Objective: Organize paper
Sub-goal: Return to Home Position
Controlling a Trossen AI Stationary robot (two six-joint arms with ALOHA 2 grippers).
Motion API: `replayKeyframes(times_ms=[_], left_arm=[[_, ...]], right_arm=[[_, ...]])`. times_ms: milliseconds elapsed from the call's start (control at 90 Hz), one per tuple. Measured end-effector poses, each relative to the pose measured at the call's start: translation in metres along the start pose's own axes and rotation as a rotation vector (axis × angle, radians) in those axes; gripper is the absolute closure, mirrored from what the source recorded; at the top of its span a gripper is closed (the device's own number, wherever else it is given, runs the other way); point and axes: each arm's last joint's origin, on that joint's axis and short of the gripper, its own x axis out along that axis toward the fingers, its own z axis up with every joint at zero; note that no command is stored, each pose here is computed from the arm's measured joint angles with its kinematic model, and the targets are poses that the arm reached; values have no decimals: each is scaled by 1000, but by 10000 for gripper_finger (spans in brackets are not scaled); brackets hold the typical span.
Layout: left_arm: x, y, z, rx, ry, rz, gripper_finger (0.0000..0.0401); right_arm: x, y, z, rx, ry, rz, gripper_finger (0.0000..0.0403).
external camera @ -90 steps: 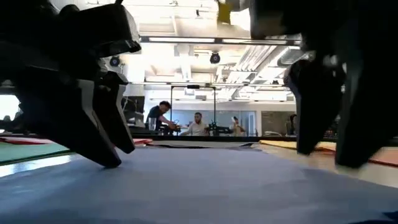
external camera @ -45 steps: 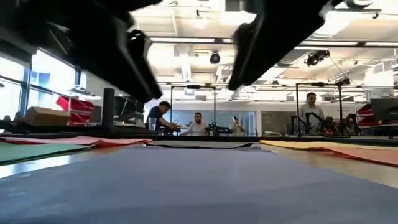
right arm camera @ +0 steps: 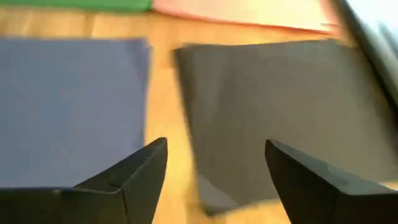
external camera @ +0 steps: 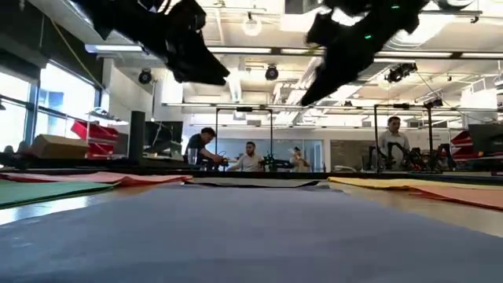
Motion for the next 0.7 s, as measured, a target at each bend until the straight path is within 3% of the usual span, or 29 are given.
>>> replayKeyframes(times_ms=[189,378,578,700], left_arm=[[-38,38,19,0,-110,131,197],[-79,40,21,-32,-129,150,198],[-104,15,-11,-70,-203,106,226],[-111,6,-38,-73,-199,111,249]], right_arm=[[-70,-7,-24,114,-228,-91,184],[-108,-5,-49,234,-485,-65,225],[-110,15,-66,237,-542,61,309],[-110,25,-68,144,-531,45,368]])
